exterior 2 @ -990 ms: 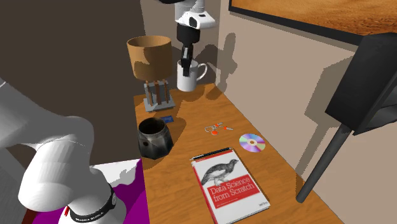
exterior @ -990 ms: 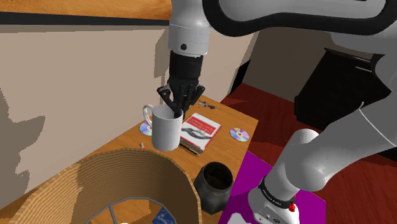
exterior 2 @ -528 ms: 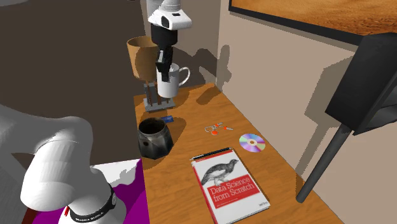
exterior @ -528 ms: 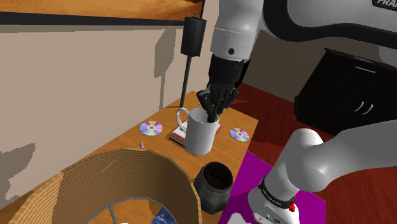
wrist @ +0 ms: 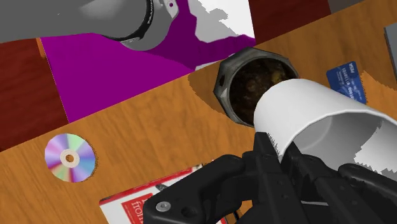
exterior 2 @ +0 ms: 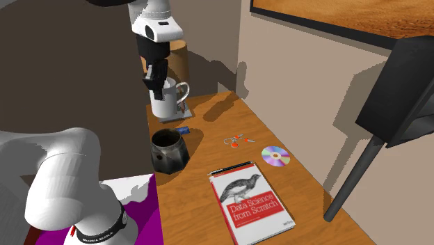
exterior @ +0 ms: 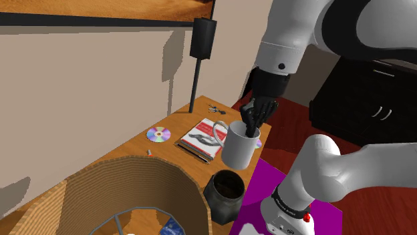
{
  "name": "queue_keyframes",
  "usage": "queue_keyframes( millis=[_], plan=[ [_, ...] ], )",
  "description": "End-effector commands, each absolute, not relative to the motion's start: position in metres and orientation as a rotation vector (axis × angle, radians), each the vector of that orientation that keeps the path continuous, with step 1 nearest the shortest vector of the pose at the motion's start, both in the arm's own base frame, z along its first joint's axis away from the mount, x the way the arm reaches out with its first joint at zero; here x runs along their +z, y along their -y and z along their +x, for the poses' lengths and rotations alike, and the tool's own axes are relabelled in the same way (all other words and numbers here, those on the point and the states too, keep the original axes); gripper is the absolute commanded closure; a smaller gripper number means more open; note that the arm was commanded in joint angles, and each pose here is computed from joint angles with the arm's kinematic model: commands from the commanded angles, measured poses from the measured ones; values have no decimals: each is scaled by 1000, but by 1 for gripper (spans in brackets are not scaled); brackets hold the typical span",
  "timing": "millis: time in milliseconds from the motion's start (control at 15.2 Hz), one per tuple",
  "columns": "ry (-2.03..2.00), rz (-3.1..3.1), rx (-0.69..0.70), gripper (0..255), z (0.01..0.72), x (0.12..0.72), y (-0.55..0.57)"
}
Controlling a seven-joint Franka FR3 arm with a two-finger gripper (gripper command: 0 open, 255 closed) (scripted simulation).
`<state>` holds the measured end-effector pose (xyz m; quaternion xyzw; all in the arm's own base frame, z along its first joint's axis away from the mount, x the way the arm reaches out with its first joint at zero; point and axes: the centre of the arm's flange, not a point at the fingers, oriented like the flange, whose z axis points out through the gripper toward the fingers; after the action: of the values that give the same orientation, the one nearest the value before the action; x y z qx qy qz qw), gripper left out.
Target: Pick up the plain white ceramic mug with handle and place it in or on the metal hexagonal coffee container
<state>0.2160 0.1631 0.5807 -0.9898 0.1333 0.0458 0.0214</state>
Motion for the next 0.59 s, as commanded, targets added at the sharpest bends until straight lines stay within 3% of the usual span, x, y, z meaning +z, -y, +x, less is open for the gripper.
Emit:
queue_keyframes(
  millis=[0,528],
  plan=[
    [-413,-3068,142,255,215,571,-163],
    [-413,-3068,142,255,215,529,-163]
  ],
)
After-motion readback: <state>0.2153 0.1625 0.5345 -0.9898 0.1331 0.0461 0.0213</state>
